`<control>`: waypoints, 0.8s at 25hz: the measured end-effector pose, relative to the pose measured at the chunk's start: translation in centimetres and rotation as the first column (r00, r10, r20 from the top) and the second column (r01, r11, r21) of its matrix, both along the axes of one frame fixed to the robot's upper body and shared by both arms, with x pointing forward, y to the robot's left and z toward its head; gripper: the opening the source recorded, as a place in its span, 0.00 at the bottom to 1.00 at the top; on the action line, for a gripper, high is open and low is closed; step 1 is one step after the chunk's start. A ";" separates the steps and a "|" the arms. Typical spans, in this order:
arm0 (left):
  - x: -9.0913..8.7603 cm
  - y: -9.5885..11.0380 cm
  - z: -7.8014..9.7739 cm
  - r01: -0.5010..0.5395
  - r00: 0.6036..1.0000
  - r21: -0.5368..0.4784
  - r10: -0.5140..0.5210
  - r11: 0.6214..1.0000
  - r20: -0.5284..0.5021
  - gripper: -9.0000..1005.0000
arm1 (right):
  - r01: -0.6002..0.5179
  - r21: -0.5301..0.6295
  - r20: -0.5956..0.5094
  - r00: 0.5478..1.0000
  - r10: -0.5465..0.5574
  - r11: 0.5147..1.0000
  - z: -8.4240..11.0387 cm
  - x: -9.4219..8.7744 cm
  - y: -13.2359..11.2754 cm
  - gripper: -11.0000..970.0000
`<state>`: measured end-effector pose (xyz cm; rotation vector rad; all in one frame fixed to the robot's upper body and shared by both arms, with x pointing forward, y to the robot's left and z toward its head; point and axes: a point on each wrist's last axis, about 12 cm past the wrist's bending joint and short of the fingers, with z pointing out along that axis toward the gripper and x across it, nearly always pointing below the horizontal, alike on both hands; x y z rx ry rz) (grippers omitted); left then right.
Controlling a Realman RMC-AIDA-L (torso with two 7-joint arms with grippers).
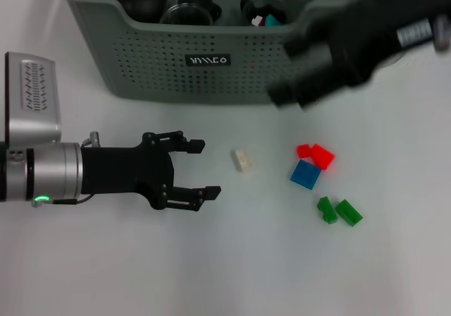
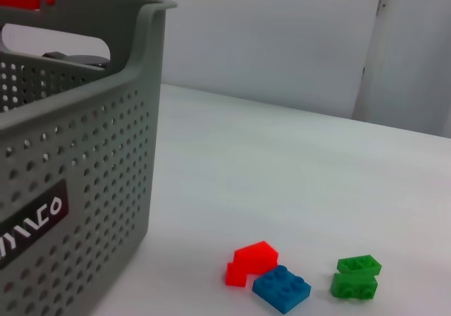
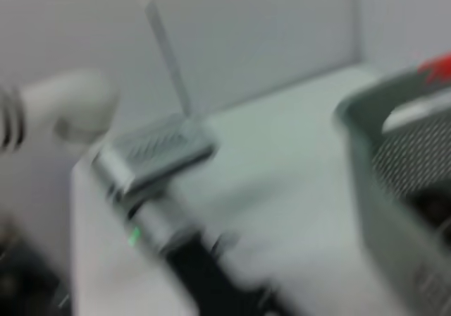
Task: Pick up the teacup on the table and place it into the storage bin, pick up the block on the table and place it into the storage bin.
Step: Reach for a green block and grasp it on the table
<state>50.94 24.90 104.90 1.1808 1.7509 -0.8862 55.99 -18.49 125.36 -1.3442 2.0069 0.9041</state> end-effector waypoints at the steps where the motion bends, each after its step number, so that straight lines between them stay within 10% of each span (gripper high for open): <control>1: 0.0 0.0 0.0 0.001 1.000 0.001 -0.001 1.000 0.001 0.86 | -0.014 -0.023 -0.029 1.000 0.013 1.000 -0.7 -0.1 -0.3 0.93; 20: 0.1 -0.1 0.1 -0.011 1.000 -0.009 0.011 1.000 -0.017 0.86 | -0.109 -0.513 -0.187 0.982 0.013 0.852 -7.2 0.4 -0.5 0.92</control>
